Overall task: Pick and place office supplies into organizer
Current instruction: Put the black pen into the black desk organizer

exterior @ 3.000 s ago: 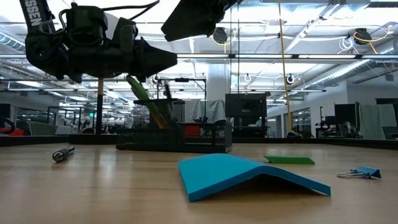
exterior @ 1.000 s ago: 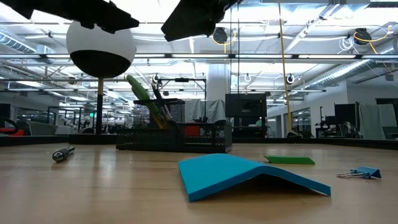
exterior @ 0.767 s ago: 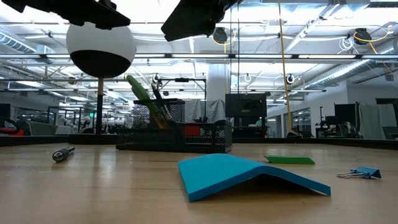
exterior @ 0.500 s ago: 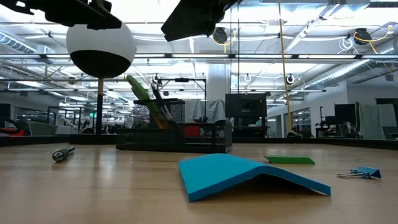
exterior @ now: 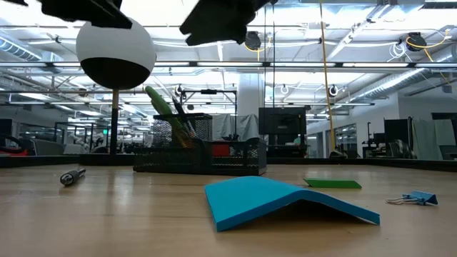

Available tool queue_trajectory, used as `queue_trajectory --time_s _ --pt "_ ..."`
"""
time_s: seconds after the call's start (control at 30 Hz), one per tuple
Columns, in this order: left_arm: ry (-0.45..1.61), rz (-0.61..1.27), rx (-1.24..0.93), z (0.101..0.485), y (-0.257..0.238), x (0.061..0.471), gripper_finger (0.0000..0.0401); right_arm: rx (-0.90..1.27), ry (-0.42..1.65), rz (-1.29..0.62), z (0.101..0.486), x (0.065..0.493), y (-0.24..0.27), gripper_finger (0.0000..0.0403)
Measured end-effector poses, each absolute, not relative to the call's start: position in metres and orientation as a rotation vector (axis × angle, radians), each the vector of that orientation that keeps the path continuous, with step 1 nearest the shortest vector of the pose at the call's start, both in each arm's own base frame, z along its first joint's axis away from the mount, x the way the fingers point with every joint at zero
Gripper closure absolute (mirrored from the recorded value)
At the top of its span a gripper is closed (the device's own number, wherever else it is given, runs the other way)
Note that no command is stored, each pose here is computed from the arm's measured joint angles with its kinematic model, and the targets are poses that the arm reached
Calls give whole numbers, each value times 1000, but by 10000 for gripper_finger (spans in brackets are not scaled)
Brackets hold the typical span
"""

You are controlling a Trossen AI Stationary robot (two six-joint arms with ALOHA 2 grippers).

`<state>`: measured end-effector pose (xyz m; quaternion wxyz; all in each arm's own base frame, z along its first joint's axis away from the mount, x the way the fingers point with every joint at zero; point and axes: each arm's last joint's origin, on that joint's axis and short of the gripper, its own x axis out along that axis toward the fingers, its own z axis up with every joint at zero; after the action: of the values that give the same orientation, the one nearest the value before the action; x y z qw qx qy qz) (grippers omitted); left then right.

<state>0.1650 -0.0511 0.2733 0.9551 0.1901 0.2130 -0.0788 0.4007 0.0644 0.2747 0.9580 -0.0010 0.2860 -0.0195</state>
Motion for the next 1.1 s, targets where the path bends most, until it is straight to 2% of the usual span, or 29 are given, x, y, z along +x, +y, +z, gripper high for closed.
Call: queue_trajectory --time_s 0.27,0.53,0.93,1.1 --pt "430 -202 389 280 -58 161 206 55 517 -35 273 408 71 238" --pt "546 -235 388 268 -64 158 206 101 526 -48 273 407 71 238" --pt "758 -279 489 244 -77 181 206 92 548 -48 271 406 71 238" --pt "823 -390 536 237 -84 192 206 90 553 -49 271 406 71 238"
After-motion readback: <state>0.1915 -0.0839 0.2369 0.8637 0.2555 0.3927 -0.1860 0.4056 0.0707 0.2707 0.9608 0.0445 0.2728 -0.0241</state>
